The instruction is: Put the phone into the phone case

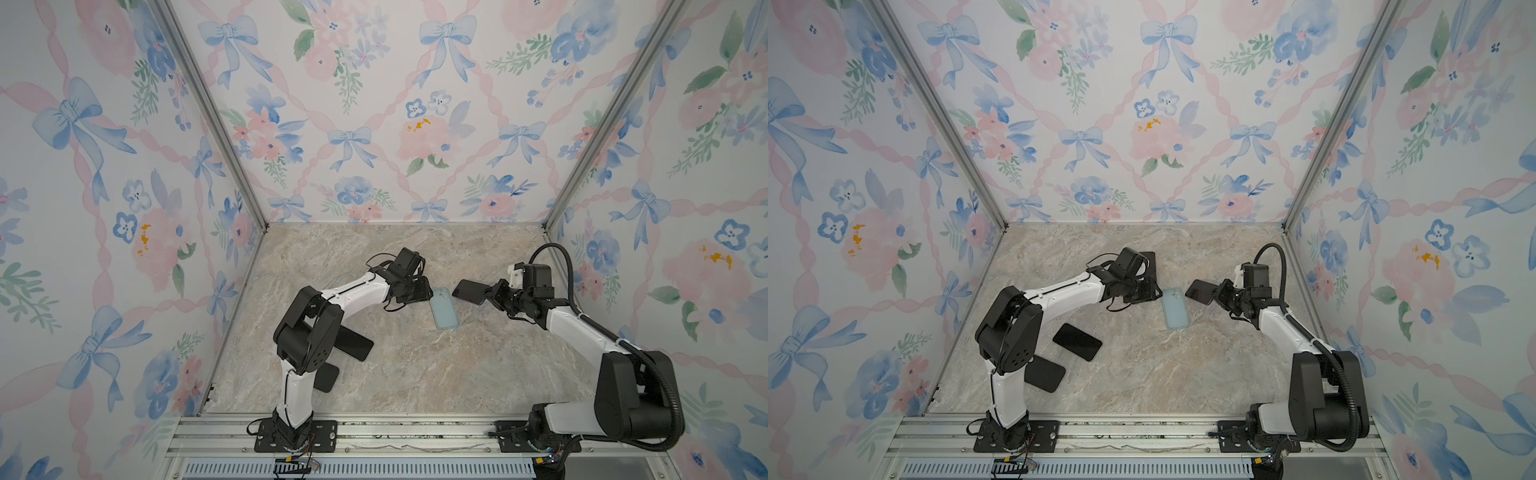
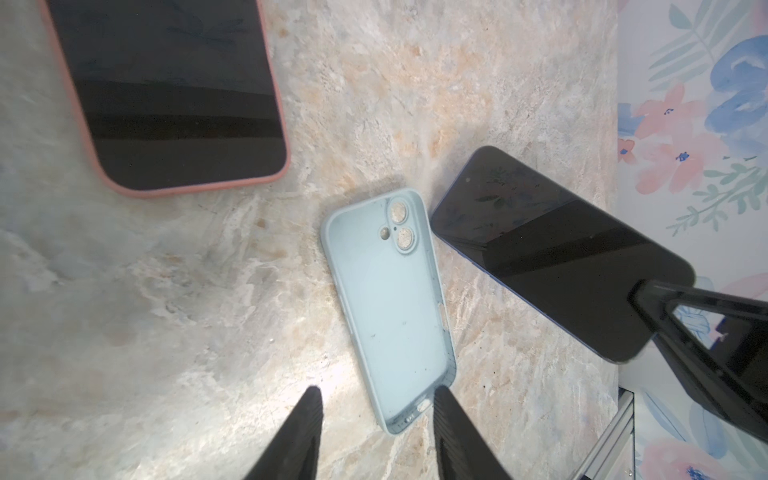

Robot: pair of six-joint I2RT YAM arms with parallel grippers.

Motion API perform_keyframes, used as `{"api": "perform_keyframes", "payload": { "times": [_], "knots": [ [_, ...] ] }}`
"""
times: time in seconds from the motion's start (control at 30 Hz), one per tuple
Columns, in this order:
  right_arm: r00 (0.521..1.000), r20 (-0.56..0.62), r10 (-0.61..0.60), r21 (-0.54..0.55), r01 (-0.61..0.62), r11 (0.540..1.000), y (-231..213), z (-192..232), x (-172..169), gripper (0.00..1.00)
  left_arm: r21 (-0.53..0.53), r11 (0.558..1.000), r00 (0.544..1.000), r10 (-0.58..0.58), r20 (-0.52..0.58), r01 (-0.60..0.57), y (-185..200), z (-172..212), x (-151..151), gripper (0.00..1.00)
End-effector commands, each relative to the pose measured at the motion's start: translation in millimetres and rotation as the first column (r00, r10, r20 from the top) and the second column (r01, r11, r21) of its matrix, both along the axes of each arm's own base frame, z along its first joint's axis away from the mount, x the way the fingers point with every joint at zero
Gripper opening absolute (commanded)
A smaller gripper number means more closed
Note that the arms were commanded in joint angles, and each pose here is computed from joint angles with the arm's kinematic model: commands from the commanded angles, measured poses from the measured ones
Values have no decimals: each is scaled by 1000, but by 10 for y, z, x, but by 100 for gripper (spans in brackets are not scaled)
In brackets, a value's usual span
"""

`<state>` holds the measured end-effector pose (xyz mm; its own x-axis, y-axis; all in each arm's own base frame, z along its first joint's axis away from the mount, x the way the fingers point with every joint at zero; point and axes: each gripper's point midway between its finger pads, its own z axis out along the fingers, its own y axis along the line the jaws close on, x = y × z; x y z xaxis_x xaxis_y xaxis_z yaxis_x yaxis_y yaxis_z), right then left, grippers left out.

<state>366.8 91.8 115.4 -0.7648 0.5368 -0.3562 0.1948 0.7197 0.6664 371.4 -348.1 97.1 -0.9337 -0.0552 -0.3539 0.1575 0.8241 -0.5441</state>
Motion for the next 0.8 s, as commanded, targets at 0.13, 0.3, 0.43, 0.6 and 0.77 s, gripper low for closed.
{"api": "perform_keyframes", "payload": {
  "times": [0.13, 0.3, 0.43, 0.6, 0.77],
  "knots": [
    [993, 28, 116, 22, -116, 993, 308, 121, 127, 0, 8, 1000, 999, 18, 49, -18, 248, 206, 26, 45],
    [985, 29, 171, 28, -172, 985, 516, 144, 100, 0, 11, 998, 997, 56, 44, -57, 440, 205, 70, 45],
    [977, 24, 213, 38, -214, 976, 702, 133, 68, 0, 19, 996, 996, 85, 31, -85, 592, 158, 88, 45],
    [963, 18, 268, 56, -268, 962, 982, 126, 24, 0, 34, 993, 994, 112, 9, -112, 757, 60, 84, 45],
    [957, 24, 289, 52, -289, 956, 985, 249, 5, 0, 51, 994, 994, 104, -41, -101, 840, -139, 2, 45]
  ]
}}
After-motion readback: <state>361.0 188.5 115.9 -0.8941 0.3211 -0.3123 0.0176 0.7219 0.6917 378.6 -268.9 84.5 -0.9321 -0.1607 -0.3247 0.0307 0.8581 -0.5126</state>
